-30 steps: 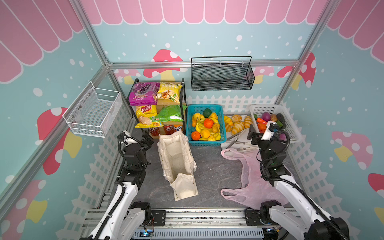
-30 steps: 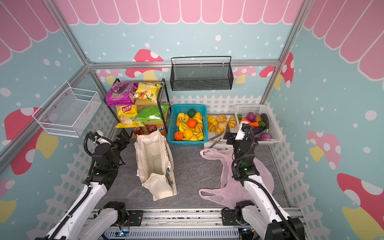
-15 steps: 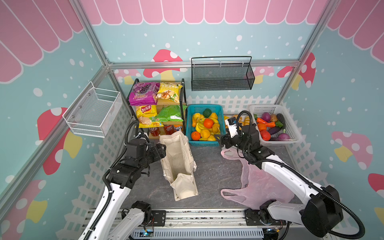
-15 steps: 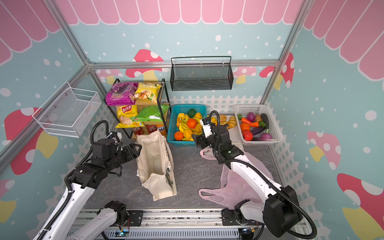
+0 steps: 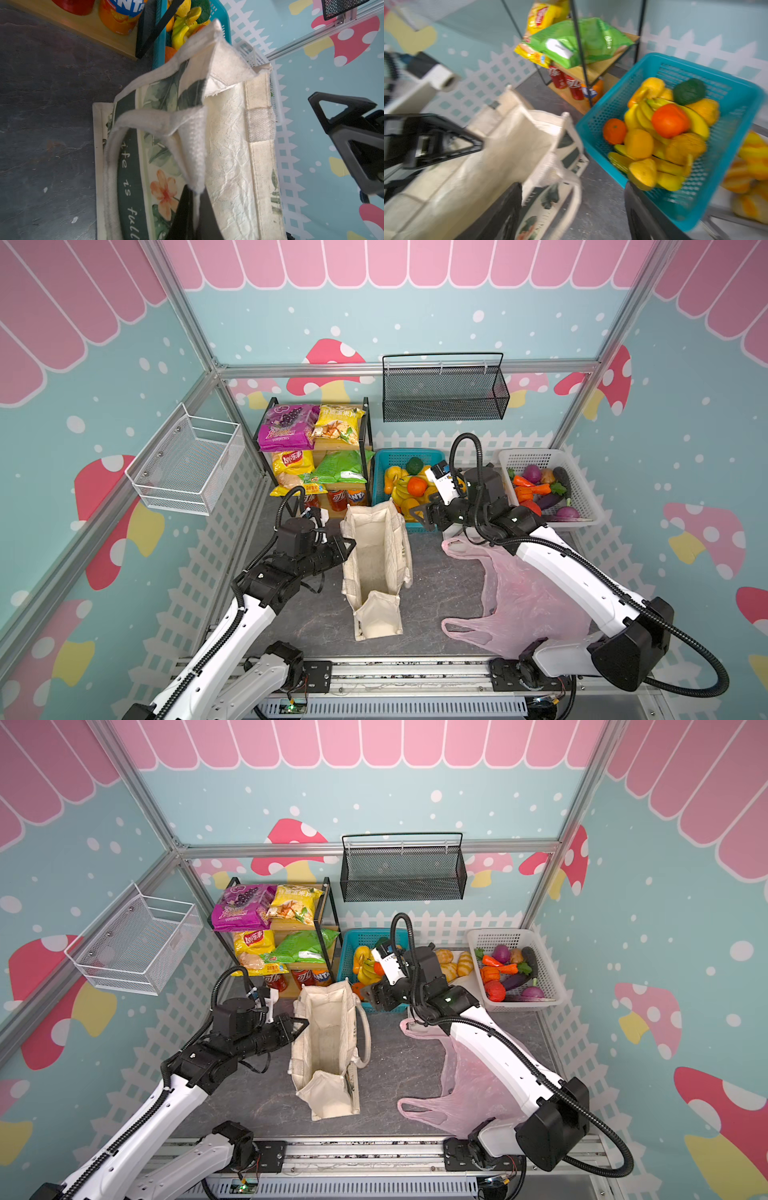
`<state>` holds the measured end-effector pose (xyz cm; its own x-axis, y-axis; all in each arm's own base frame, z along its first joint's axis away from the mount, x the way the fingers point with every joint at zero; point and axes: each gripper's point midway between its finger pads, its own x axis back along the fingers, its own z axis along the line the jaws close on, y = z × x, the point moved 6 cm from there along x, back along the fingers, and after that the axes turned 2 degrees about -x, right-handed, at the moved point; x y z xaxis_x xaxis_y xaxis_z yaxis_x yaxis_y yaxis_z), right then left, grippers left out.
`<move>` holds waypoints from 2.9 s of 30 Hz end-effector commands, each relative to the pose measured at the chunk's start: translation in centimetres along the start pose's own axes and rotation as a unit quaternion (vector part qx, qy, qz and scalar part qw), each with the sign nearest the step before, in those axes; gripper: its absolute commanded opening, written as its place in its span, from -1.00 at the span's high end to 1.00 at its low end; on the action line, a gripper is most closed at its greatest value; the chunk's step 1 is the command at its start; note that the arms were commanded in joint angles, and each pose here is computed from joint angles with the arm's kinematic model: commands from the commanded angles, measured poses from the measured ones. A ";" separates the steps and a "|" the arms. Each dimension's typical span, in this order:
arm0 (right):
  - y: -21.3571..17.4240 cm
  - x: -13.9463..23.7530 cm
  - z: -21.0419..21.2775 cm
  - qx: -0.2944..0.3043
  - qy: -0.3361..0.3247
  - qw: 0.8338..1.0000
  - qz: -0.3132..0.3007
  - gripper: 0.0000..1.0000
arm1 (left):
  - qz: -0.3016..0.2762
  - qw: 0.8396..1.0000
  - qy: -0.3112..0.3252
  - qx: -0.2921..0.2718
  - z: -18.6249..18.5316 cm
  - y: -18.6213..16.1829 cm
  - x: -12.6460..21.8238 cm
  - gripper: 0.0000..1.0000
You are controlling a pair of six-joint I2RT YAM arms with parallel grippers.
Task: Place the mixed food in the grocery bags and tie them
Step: 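Reach both grippers to the cream tote bag's top edges, then grasp the tote rims and pull them apart to open the bag, then grasp the yellow chip bag with the left gripper while the right holds the tote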
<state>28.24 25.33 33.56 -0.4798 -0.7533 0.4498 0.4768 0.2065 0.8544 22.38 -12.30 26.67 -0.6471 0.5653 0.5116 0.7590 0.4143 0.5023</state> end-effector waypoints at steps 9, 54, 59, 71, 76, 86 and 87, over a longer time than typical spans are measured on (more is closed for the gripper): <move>-6.0 -6.5 1.0 -0.053 -0.067 0.989 0.121 -0.23 | -0.024 0.997 -0.069 0.013 -1.2 -0.2 -0.7 1.00; -9.0 -0.6 -2.4 -0.140 -0.043 0.986 0.078 0.51 | 0.037 0.984 -0.165 -0.055 -4.9 -2.0 -3.6 1.00; -8.0 3.8 -5.1 -0.073 -0.197 0.969 0.129 0.97 | 0.042 0.979 -0.186 -0.072 -5.6 -2.1 -3.1 0.76; -7.7 3.1 -6.2 -0.061 -0.202 0.970 0.120 1.00 | -0.085 0.989 -0.070 -0.099 -3.4 4.0 0.3 -0.42; -7.0 2.6 -6.1 -0.050 -0.189 0.977 0.083 1.00 | -0.201 0.978 0.010 -0.061 -1.0 9.3 3.4 -0.45; -5.9 2.4 -5.5 -0.015 -0.157 0.987 0.026 1.00 | -0.294 0.953 0.024 -0.070 -3.1 16.0 4.4 -0.47; -6.1 2.4 -5.5 -0.012 -0.156 0.987 0.026 1.00 | -0.293 0.953 0.029 -0.073 -3.5 16.6 4.5 -0.47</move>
<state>27.64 18.69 25.88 -0.5861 -0.4726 0.6581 0.6257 0.2520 0.7382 31.29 -5.79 36.40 -0.9416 0.2584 0.2161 0.3278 0.5561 0.7637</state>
